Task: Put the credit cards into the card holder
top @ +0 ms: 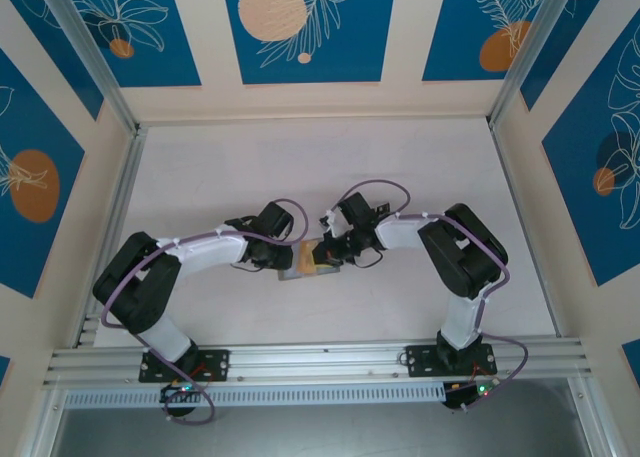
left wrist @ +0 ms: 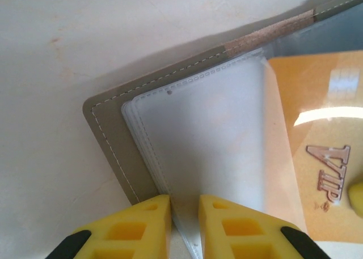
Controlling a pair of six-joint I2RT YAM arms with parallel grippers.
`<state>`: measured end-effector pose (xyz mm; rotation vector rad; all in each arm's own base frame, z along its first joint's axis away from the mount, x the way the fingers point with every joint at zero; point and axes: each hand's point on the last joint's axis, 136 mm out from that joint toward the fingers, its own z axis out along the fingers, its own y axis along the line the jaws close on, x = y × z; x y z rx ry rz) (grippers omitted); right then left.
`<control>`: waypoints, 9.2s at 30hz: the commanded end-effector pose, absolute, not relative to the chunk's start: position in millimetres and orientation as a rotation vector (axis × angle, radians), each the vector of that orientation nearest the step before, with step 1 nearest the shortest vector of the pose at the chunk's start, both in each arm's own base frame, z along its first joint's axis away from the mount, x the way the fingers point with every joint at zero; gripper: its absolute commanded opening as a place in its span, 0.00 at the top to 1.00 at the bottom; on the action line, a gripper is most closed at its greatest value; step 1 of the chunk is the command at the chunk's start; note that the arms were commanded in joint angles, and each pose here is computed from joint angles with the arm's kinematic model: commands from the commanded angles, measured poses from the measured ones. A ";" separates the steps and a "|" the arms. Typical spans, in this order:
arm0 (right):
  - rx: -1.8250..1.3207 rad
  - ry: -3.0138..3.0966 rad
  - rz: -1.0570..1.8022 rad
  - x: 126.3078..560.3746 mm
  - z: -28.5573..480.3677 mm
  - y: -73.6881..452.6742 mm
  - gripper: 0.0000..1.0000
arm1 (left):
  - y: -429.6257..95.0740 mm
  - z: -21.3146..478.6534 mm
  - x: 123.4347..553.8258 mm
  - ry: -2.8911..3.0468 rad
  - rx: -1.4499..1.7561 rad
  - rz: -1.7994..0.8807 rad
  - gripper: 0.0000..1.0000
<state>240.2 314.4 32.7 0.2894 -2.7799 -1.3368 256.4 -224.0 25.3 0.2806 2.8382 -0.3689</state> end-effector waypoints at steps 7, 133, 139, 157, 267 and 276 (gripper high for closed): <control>0.273 -2.703 -1.181 213.3 -0.8 302.2 1.00 | -206.9 3.1 234.8 2.931 0.286 -0.272 0.81; 0.461 -3.168 -0.384 282.1 37.6 280.2 1.00 | -194.3 2.8 225.0 2.923 0.102 -0.455 0.90; 0.497 -3.093 -0.422 269.1 21.1 293.1 1.00 | -195.4 3.5 223.2 2.926 0.117 -0.449 0.89; 0.458 -2.782 -1.084 245.9 49.6 365.9 0.94 | -215.6 21.7 228.7 2.892 0.171 -0.515 0.84; 0.339 -2.749 -0.952 275.0 33.6 328.3 0.87 | -246.8 26.8 214.1 2.572 0.685 -0.134 0.54; 0.332 -2.744 -0.949 274.3 31.7 329.1 0.87 | -252.8 24.3 212.4 2.567 0.706 -0.149 0.49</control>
